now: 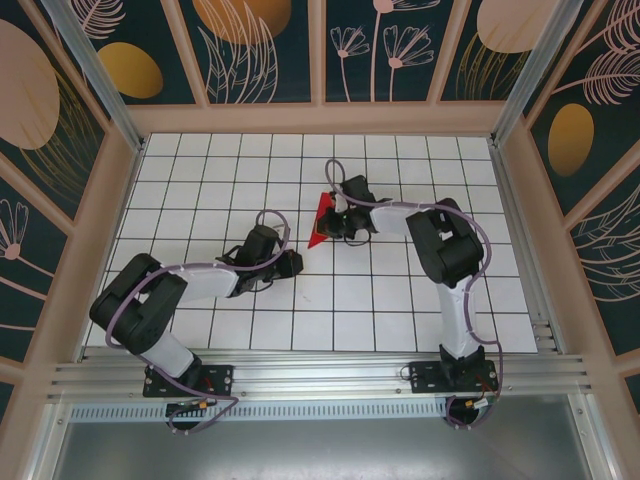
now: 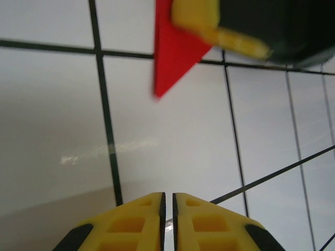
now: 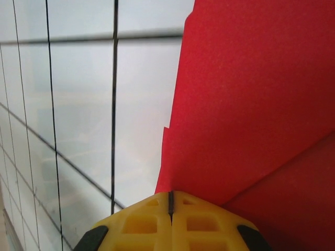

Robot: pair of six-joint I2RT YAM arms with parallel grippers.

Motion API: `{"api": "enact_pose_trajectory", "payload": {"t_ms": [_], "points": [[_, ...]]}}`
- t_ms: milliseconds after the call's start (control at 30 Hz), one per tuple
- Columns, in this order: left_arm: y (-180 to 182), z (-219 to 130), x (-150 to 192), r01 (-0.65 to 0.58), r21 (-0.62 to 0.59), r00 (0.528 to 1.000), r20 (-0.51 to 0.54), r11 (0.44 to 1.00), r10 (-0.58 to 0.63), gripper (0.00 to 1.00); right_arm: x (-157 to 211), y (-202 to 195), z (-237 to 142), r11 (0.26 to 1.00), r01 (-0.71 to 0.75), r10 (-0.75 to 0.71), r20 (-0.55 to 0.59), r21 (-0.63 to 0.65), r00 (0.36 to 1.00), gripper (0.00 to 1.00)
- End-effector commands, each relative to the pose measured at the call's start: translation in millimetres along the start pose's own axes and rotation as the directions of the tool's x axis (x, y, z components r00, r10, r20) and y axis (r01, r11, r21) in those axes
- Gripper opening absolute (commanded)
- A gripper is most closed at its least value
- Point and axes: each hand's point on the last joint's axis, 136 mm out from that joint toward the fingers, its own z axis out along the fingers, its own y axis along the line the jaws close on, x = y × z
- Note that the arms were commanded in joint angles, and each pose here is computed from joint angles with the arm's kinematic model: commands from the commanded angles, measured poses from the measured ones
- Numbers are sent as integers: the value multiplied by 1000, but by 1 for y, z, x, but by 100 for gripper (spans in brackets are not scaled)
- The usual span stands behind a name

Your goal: Fold a paper plane with a square sheet of paper (pick it up from the middle)

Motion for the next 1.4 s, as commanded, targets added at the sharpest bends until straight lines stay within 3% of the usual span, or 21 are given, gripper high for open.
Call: {"api": "enact_pose_trajectory", "payload": {"t_ms": [0, 167, 600, 967, 1367], "points": [[-19, -5, -22, -25, 56, 996, 86, 998, 20, 15, 65, -2, 12, 998, -43, 49, -152, 44, 987, 0], [-15, 5, -23, -23, 45, 997, 80, 999, 19, 10, 82, 7, 13, 998, -41, 47, -178, 38, 983, 0], [10, 29, -3, -14, -24, 1000, 7, 1000, 14, 1, 79, 11, 13, 999, -35, 39, -171, 26, 985, 0], [-7, 2, -19, -32, 30, 994, 107, 999, 28, 1, 76, 3, 11, 997, -58, 64, -157, 44, 986, 0], [-8, 23, -19, -38, 38, 998, 59, 999, 36, 2, 76, 8, 11, 998, -53, 56, -164, 23, 985, 0]]}}
